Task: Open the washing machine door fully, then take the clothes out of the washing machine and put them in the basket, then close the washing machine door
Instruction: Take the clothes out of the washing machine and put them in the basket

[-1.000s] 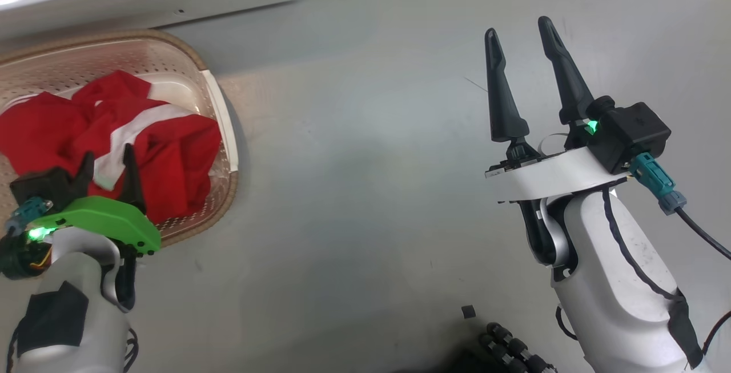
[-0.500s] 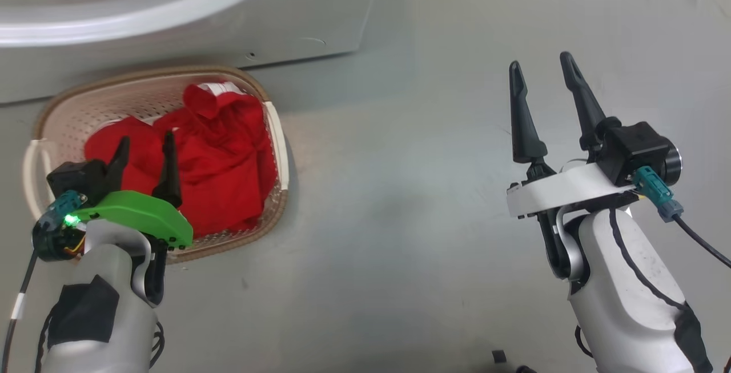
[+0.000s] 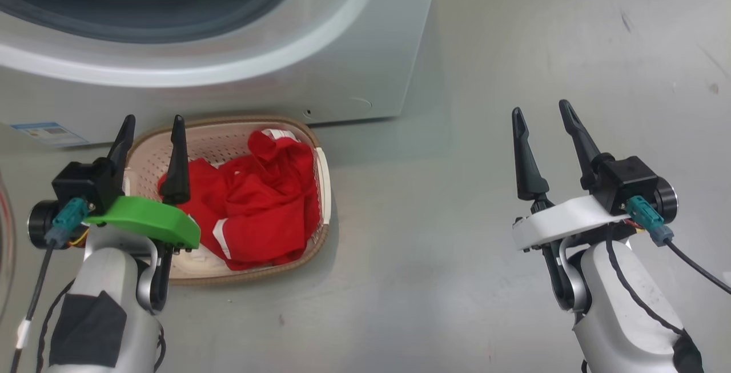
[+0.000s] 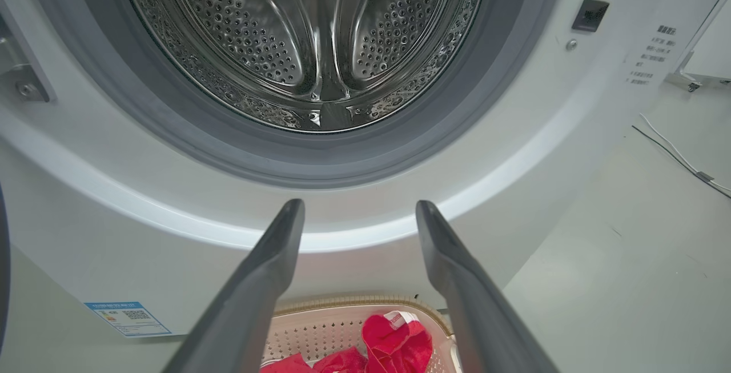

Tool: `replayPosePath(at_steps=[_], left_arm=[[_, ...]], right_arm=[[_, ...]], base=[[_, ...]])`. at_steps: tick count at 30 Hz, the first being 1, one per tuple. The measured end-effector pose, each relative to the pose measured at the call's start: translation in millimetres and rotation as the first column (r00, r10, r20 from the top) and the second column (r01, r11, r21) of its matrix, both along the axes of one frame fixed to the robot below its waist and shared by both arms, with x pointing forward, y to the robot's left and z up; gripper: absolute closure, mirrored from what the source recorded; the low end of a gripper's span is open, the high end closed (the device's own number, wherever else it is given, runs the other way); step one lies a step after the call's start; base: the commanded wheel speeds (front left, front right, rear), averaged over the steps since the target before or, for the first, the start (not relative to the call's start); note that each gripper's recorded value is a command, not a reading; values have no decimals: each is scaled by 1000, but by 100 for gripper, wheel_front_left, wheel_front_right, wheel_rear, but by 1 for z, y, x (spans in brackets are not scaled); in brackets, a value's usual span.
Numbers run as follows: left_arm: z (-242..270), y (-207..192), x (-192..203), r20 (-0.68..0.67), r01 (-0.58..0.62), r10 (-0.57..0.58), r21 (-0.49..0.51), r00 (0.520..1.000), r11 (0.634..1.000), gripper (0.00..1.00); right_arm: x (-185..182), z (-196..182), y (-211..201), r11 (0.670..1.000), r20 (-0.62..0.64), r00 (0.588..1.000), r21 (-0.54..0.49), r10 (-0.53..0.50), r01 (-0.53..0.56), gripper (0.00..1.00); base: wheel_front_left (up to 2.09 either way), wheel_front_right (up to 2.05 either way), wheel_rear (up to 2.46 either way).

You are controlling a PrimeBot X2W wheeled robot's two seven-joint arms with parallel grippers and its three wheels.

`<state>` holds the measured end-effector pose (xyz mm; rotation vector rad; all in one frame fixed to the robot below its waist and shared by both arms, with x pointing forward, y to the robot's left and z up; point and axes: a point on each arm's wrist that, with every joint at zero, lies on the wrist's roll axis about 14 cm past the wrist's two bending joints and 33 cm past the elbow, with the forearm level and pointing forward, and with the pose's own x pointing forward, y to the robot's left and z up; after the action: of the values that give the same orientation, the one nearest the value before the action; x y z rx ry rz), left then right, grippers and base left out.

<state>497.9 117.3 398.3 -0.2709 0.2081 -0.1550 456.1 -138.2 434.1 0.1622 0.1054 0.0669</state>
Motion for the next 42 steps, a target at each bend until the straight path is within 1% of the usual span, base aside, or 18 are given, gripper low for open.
replayPosePath(at_steps=[2, 7, 13, 23, 32, 39, 42], left_arm=[[13, 3, -5, 33, -5, 4, 8, 999, 1000, 0], [29, 12, -27, 60, -24, 23, 18, 998, 1000, 0], [38, 18, -56, 69, -43, 41, 36, 997, 998, 0], [47, 16, -99, 81, -30, 26, 44, 996, 999, 0], [61, 18, -122, 116, -46, 41, 43, 992, 998, 0], [74, 16, -123, 152, -44, 36, 54, 988, 998, 0], [73, 16, -126, 147, -42, 33, 59, 989, 997, 0]], right_arm=[[-4, 5, 1, 1000, 9, 1000, 3, 2, -2, 0], [-16, 15, 7, 1000, 24, 1000, 10, 19, -19, 0], [-34, 22, 8, 1000, 30, 999, 12, 19, -19, 0], [-61, 34, 9, 1000, 51, 998, 17, 24, -24, 0], [-81, 39, 6, 1000, 62, 998, 21, 12, -14, 0], [-84, 42, 4, 1000, 71, 997, 23, 5, -7, 0], [-85, 43, 3, 1000, 75, 997, 24, 2, -4, 0]], base=[[0, 0, 0], [0, 0, 0], [0, 0, 0], [0, 0, 0], [0, 0, 0], [0, 0, 0], [0, 0, 0]])
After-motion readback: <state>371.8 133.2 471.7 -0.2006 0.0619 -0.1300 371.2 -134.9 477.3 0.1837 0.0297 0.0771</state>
